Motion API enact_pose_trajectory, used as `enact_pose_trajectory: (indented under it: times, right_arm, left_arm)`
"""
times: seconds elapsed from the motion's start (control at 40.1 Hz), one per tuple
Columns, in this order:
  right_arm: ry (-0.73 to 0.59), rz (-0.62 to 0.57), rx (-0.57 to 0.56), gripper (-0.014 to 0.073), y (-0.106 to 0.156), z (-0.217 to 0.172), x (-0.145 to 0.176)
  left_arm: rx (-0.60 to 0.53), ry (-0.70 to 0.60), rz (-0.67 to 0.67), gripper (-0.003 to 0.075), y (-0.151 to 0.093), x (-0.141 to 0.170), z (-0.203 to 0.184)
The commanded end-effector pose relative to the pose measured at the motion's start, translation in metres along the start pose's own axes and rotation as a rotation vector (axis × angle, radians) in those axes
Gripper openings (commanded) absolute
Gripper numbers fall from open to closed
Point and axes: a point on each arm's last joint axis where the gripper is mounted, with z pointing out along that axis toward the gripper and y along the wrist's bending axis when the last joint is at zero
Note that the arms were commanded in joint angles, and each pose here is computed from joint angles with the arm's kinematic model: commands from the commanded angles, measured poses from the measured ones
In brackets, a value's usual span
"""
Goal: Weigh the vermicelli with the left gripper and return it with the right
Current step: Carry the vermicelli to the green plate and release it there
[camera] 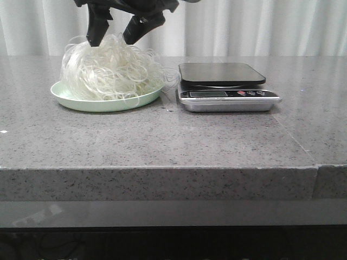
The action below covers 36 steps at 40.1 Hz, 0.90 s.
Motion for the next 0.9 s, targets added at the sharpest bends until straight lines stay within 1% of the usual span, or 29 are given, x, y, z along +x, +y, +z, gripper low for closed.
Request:
enact_pose_trajectory:
  times: [0.0,0.1,0.224,0.424,0.549,0.648,0.723,0.873]
  right_arm:
    - [-0.197,-0.022,0.011,0.0577,0.005,-0.065,-0.039]
    - [-0.197,-0.036,0.012,0.0577,0.008,-0.089,-0.044]
    - [-0.193,-0.046,0.002,0.0577,0.015,-0.132,-0.048]
    - [-0.219,-0.010,0.018,0.0577,0.022,-0.192,-0.041]
    - [-0.234,-0.008,0.021,0.0577,0.026,-0.219,-0.024]
    - [-0.235,-0.015,0.037,0.0577,0.029,-0.240,-0.002]
    - [-0.246,-0.024,0.068,0.0577,0.030,-0.262,0.015]
    - [-0.225,-0.028,0.135,0.0577,0.029,-0.293,0.054]
  left_arm:
    - [0.009,-0.093,-0.011,0.0501,-0.001,-0.013,-0.004]
    - [0.009,-0.093,-0.011,0.0501,-0.001,-0.013,-0.004]
    - [0.009,-0.093,-0.011,0.0501,-0.001,-0.013,-0.004]
    - [0.009,-0.093,-0.011,0.0501,-0.001,-0.013,-0.004]
    - [0.009,-0.093,-0.011,0.0501,-0.001,-0.013,-0.004]
    - [0.009,-0.093,-0.011,0.0501,-0.001,-0.013,-0.004]
    - [0.009,-0.093,-0.011,0.0501,-0.001,-0.013,-0.004]
    - [0.009,-0.093,-0.011,0.0501,-0.001,-0.013,-0.004]
